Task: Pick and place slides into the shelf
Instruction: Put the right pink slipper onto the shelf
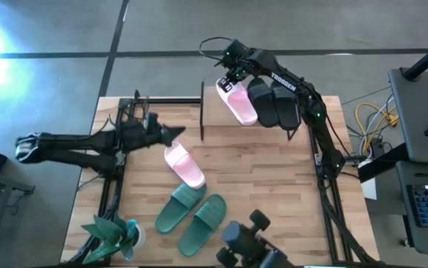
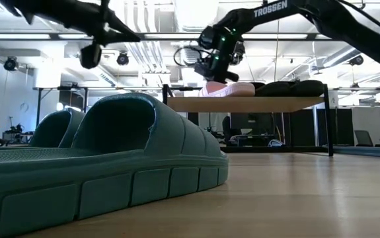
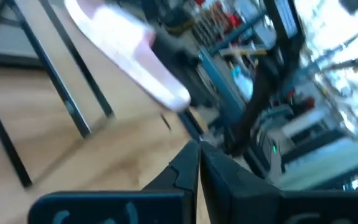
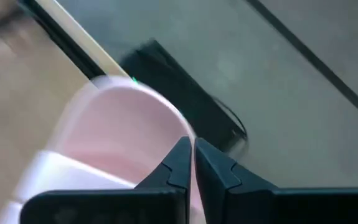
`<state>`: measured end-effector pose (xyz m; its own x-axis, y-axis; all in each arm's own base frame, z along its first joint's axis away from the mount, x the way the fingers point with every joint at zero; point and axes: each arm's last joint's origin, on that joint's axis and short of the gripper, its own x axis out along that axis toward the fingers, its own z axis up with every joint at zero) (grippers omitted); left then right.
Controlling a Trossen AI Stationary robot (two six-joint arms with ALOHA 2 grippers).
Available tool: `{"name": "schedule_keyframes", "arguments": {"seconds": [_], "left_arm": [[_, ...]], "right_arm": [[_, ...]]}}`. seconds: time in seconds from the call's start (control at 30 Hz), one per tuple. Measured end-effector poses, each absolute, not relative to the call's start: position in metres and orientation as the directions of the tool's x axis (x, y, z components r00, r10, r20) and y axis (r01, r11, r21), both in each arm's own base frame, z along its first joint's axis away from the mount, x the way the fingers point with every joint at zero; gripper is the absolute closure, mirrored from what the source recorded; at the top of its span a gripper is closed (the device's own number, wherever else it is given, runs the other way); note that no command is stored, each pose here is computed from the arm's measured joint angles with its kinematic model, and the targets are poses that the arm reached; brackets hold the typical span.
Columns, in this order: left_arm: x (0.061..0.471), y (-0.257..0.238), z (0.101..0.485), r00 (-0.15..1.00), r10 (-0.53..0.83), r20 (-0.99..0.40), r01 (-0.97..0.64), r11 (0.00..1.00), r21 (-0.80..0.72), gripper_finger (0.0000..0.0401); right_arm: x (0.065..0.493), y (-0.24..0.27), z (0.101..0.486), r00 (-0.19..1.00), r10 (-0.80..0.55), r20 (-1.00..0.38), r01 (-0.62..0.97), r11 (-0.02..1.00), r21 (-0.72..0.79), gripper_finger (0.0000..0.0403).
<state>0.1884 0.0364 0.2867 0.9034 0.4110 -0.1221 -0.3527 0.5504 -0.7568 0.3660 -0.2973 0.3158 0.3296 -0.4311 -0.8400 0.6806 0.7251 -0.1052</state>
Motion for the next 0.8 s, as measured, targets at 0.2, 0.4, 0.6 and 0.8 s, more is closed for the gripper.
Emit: {"name": "schedule_keyframes", "arguments": {"seconds": [0.2, 0.4, 0.6, 0.8], "left_arm": [[0.196, 0.066, 0.285, 0.908, 0.406, -0.100, -0.329, 0.544, -0.772, 0.0401], [0.208, 0.075, 0.273, 0.925, 0.351, -0.146, -0.328, 0.543, -0.773, 0.0401], [0.213, 0.077, 0.272, 0.948, 0.290, -0.134, -0.288, 0.590, -0.754, 0.0401], [0.206, 0.082, 0.291, 0.948, 0.313, -0.064, -0.268, 0.670, -0.692, 0.0401]], "right_arm": [[0.348, -0.297, 0.309, 0.210, -0.349, -0.913, 0.641, 0.755, -0.141, 0.0390], [0.341, -0.295, 0.312, 0.161, -0.342, -0.926, 0.644, 0.747, -0.164, 0.0390], [0.331, -0.290, 0.335, 0.117, -0.459, -0.880, 0.689, 0.676, -0.261, 0.0390], [0.332, -0.272, 0.379, 0.451, -0.405, -0.795, 0.641, 0.767, -0.027, 0.0390]]}}
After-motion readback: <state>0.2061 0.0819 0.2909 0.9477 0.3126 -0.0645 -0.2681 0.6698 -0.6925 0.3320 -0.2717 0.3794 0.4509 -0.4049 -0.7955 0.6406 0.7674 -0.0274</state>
